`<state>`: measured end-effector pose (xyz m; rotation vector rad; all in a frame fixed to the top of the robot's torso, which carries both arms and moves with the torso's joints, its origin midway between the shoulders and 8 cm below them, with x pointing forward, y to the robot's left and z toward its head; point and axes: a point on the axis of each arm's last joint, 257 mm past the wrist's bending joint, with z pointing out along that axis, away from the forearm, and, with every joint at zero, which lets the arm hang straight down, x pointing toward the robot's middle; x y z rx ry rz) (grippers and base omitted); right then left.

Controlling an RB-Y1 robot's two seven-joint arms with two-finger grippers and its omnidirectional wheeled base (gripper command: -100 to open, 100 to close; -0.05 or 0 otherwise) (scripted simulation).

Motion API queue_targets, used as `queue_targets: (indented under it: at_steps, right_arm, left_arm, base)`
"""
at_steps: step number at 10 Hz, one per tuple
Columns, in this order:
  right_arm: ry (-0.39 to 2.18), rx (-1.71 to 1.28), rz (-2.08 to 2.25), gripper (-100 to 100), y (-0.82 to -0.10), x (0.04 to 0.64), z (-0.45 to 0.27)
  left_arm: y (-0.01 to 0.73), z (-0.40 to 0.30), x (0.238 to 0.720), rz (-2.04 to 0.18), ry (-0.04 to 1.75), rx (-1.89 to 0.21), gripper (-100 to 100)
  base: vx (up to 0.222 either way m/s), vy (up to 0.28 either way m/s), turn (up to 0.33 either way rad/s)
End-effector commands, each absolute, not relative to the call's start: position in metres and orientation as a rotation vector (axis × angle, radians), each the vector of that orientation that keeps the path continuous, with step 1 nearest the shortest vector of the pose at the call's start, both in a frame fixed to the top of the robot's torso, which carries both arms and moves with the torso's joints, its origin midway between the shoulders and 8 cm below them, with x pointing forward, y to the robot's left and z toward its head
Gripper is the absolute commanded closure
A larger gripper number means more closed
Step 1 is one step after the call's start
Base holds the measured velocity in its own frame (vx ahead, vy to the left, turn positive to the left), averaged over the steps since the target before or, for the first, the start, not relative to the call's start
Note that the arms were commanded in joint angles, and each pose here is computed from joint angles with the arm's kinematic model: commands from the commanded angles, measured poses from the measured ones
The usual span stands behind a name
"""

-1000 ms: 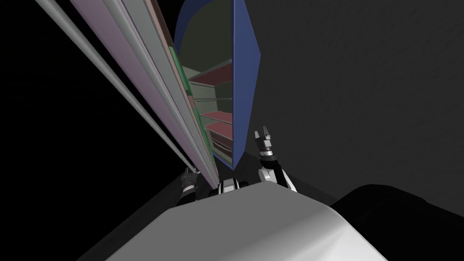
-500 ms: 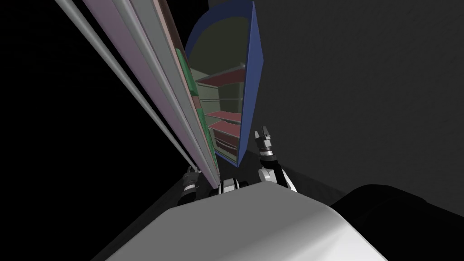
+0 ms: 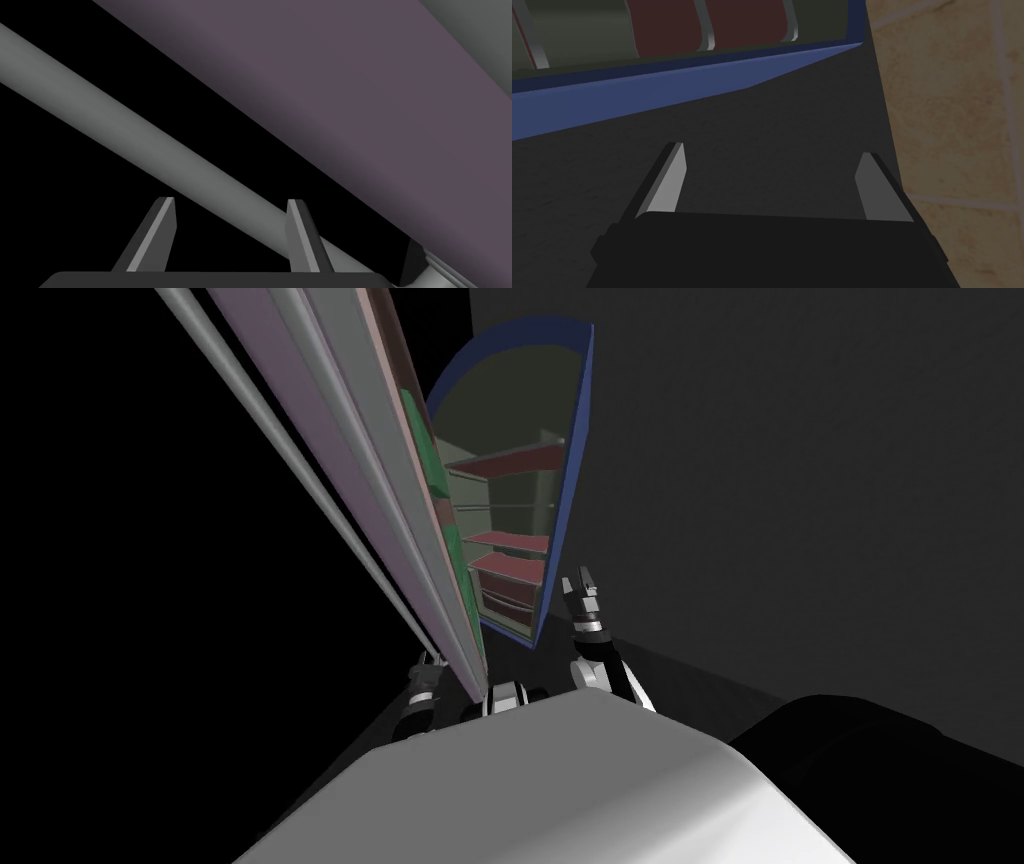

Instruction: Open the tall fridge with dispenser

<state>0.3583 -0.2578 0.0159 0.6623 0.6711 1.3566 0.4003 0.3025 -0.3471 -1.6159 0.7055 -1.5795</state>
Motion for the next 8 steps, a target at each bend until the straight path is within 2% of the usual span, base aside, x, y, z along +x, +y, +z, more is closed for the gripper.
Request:
queue_targets:
  at_steps: [1, 8]
  right_arm:
    - [0.671, 0.663, 1.357, 0, -0.258, 0.358, 0.016]
    - [0.671, 0.662, 1.356, 0, -0.258, 0.358, 0.016]
  left_arm:
    - [0.294, -0.346, 0.403, -1.607, 0.735, -1.609, 100]
    - [0.269, -0.344, 0.408, -1.680, 0.823, -1.588, 100]
  base:
    - [0.017, 0.246, -0.176]
    - [-0.014, 0.313, -0.118]
